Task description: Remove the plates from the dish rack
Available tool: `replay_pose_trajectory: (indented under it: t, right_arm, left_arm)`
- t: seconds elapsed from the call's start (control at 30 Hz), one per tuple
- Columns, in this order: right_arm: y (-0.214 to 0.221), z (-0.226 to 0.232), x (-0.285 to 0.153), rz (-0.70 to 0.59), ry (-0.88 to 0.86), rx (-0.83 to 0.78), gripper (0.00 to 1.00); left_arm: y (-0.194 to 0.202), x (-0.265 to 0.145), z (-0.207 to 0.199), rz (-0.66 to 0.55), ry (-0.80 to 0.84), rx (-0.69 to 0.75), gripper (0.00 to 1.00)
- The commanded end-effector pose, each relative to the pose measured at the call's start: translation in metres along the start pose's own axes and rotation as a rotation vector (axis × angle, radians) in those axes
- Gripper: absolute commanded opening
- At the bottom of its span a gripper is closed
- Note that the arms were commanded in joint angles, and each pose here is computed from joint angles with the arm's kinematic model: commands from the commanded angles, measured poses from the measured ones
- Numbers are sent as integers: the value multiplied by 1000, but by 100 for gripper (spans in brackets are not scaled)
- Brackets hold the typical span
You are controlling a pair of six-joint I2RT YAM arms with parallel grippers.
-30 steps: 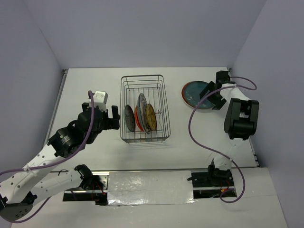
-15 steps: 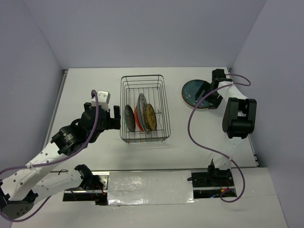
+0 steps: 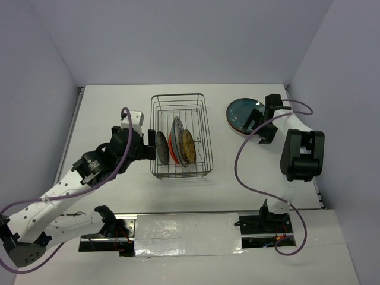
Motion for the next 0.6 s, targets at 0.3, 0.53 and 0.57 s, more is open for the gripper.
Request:
replay_pose_trajectory:
  t: [0.3,0.53,0.57]
  right_arm:
    - [14,33,-153,-416,-6,-192,100]
    - [52,40,-191,-487,-68,-238,100]
    - [57,42,-194,-496,-83,-245,100]
  left_arm:
    - [-44,37,-83,44,-134,-98,100]
    - [-42,60,-83,1,-411,-70,90]
    - [-35,67,-83,15,-431,-51,89]
Point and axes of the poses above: each gripper's point midway between its finger pads, its own x axis out along the fingers, its own z axis along the line the jaws close on, y = z × x, the point moved 2 cm from there along -x, back along the fingers, and after that the axes turned 13 degrees about -x, right-handed, at the moved point
